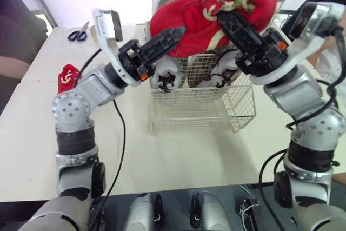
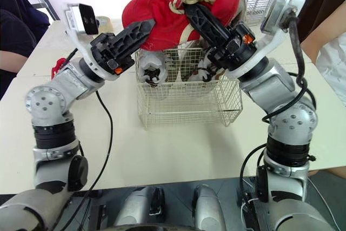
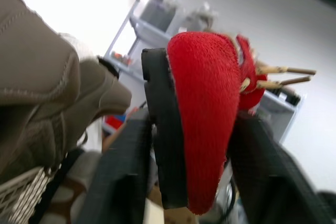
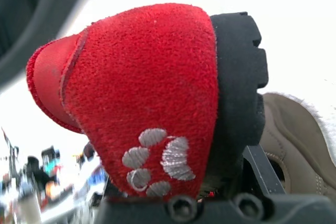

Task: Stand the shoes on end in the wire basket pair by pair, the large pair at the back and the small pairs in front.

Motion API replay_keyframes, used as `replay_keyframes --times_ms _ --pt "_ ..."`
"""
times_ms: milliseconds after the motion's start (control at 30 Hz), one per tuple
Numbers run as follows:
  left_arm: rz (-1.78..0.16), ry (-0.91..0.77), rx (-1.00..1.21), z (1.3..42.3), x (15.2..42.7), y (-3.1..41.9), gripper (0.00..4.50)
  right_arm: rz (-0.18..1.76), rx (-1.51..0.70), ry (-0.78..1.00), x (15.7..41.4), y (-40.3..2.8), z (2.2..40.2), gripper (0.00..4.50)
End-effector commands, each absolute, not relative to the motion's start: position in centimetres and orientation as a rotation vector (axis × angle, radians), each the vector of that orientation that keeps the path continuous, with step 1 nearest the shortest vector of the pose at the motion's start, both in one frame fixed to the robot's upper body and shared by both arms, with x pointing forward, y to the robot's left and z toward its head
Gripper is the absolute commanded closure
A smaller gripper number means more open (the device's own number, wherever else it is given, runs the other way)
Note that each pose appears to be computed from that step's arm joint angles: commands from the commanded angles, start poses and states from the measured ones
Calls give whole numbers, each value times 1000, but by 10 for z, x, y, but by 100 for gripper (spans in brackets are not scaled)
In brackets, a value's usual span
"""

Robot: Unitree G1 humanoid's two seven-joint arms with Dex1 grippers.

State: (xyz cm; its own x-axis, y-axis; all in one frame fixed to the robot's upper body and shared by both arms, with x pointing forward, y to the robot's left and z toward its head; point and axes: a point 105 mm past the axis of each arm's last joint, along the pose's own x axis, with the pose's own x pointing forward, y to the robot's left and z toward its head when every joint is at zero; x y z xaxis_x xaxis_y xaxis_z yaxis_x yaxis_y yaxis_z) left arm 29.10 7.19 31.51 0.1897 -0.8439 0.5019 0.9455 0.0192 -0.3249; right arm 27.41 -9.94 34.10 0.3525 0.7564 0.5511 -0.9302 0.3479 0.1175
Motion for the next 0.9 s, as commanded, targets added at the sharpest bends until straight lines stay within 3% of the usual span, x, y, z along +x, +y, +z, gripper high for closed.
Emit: replay_keyframes --times_ms 33,233,533,700,900 --pt "-1434 -191 -606 316 281 77 16 1178 379 -477 261 -108 356 390" --pt "-1360 -152 -479 306 286 103 3 1134 126 -336 259 -150 352 390" --pt "-1369 -148 -379 313 288 115 3 1258 -348 -66 242 -181 354 390" --pt "-1377 -169 -377 316 287 112 3 1270 -620 66 255 -189 328 390" --pt "-1381 -174 -375 318 285 111 3 1305 -796 83 270 -187 310 390"
